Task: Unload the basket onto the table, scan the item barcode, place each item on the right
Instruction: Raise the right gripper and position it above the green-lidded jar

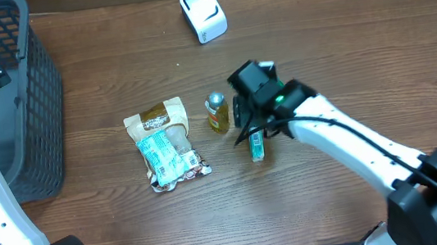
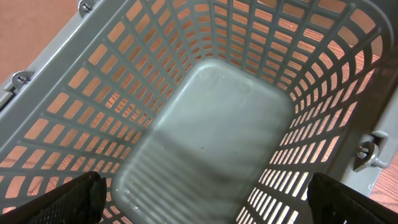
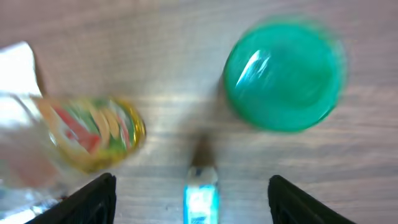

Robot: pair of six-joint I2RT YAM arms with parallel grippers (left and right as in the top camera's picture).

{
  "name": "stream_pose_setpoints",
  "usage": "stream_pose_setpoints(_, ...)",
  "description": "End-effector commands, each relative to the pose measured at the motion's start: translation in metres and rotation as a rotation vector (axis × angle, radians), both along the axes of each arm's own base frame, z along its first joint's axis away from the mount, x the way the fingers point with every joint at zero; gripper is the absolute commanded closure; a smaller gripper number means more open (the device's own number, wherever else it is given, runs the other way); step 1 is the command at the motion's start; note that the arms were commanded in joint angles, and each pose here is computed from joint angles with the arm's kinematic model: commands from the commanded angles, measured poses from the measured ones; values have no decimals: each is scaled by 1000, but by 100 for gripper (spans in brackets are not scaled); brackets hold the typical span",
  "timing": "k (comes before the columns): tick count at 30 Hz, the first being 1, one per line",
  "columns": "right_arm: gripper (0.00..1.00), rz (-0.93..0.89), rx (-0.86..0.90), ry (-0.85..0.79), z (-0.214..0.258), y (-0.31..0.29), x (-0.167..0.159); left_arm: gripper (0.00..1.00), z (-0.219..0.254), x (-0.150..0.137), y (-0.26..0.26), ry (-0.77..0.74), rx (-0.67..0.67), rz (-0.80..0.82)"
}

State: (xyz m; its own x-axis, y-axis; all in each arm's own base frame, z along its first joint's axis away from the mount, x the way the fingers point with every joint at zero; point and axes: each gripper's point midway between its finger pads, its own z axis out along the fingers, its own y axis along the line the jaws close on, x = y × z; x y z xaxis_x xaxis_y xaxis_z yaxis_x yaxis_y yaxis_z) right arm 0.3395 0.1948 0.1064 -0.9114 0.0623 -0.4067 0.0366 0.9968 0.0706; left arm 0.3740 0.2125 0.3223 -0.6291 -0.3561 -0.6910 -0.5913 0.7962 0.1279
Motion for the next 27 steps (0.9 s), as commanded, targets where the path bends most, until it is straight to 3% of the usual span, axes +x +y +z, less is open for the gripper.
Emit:
stream_pose_setpoints(1,15,-51,22,-64,25,-16,18,0,6,2,-2,-8,11,-21)
stream_pose_setpoints(4,8,-62,8,-66,25,-29,25,0,6,2,-2,-8,12,-20)
stream_pose_setpoints(9,7,-113,-2,-77,25,-52,37,1,6,1,-2,-8,12,-20)
stream_pose_setpoints(13,0,-147,3,-90,26,-63,45,0,6,1,-2,-8,12,-20)
stream_pose_setpoints(23,0,-143,8,-106,19,-60,56,0,6,2,-2,-8,12,-20)
stream_pose_setpoints(27,0,-26,-15,-47,-3,-51,54,0,6,2,-2,-8,12,-21)
